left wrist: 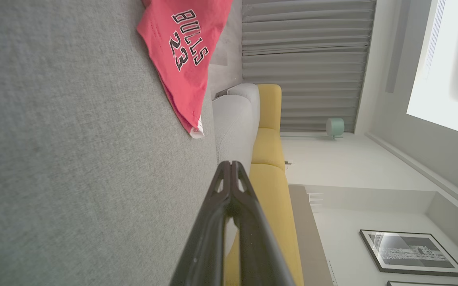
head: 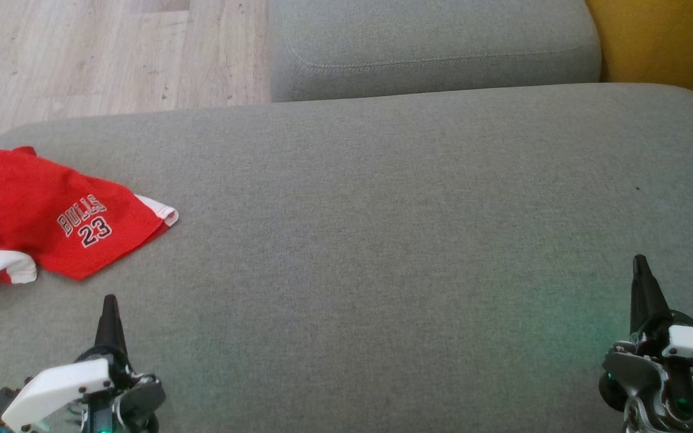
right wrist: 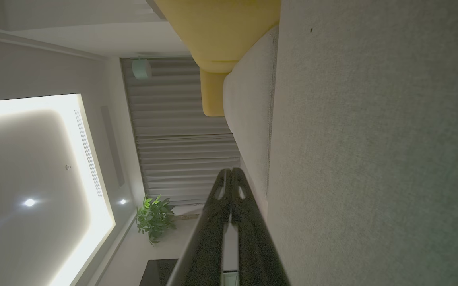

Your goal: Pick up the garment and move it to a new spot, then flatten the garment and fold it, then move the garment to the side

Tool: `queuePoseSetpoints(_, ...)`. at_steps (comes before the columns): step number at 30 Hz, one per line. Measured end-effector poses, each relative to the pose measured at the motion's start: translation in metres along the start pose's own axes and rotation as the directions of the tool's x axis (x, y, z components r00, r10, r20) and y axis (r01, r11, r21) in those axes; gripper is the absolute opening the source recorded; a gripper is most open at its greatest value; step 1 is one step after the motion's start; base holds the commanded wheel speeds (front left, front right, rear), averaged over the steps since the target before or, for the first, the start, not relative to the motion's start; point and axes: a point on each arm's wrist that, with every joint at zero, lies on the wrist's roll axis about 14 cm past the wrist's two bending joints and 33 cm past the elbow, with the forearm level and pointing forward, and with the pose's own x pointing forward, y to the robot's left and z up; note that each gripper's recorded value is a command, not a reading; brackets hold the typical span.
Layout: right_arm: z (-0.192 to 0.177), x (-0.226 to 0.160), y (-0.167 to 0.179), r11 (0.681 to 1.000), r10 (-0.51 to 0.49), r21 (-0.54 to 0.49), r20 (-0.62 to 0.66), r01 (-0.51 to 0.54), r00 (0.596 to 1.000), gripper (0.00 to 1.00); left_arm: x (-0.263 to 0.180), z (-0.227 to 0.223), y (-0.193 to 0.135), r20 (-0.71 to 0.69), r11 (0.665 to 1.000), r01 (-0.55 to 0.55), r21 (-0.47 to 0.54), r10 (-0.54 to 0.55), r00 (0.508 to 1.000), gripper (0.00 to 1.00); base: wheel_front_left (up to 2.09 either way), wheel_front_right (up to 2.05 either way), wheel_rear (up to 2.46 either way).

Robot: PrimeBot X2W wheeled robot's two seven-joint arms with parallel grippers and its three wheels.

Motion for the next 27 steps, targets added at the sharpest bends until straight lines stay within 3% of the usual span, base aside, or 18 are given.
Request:
queuePoseSetpoints(18, 0.000, 0.000, 0.000, 1.000, 0.000, 0.000, 0.000, 0.000, 1.000, 0.00, 0.000, 0.000, 0.000, 0.000, 1.000, 0.000, 0.000, 0.000, 1.000, 0.00, 0.00, 0.00, 0.00)
queuePoseSetpoints(19, 0.000, 0.000, -0.001, 1.000, -0.004, 0.000, 0.000, 0.004, 1.000, 1.00, 0.000, 0.000, 0.001, -0.001, 1.000, -0.005, -0.001, 0.005, 1.000, 1.00, 0.00, 0.00, 0.00)
queuePoseSetpoints(27, 0.000, -0.025, -0.053, 0.987, -0.159, 0.011, 0.006, 0.158, 0.987, 1.00, -0.026, -0.003, 0.053, 0.000, 0.987, -0.158, -0.013, 0.158, 0.987, 1.00, 0.00, 0.00, 0.00)
